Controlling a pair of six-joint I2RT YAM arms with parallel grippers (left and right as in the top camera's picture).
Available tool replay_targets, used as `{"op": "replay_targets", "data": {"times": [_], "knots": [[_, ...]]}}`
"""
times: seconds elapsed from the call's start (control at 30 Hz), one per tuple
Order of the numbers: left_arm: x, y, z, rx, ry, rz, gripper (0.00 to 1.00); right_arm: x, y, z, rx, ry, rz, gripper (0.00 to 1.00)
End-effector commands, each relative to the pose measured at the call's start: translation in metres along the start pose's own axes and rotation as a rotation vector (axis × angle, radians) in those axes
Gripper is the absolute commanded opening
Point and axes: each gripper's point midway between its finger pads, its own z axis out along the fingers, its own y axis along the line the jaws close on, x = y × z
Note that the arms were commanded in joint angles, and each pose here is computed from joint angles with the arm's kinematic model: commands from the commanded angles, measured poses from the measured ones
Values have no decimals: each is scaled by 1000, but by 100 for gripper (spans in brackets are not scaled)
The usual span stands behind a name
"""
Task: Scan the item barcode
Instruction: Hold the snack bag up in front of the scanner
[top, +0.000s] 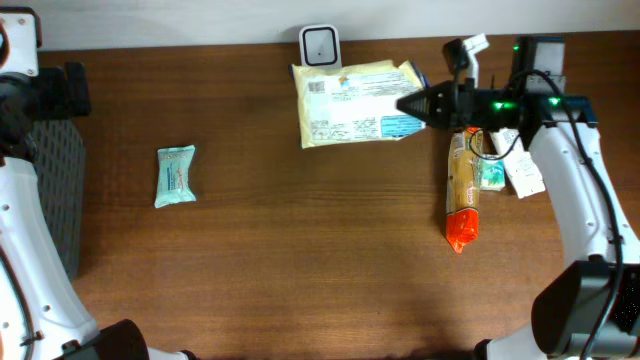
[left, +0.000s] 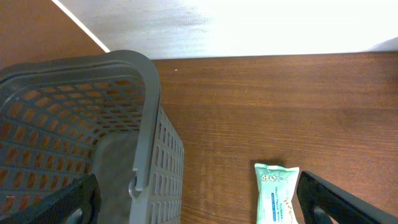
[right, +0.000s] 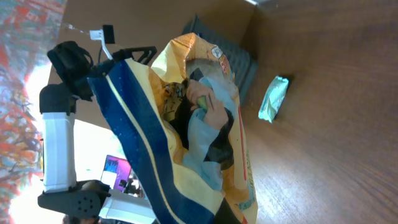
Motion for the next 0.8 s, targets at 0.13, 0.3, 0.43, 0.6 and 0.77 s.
{"op": "replay_targets", "data": {"times": [0.13, 0.3, 0.43, 0.6, 0.77], "knots": [[-5, 1, -8, -5, -23, 11, 99, -37, -54, 5, 703, -111, -250, 4], [-5, 1, -8, -4, -23, 11, 99, -87, -70, 41, 1404, -162, -855, 4], [-5, 1, -8, -4, -23, 11, 99, -132, -85, 60, 1577, -220, -1131, 4], [-5, 1, -8, -4, -23, 11, 99, -164, -111, 82, 1718, -181, -1455, 4], [-5, 1, -8, -4, -23, 11, 99, -179, -126, 104, 1730, -247, -1694, 4]]}}
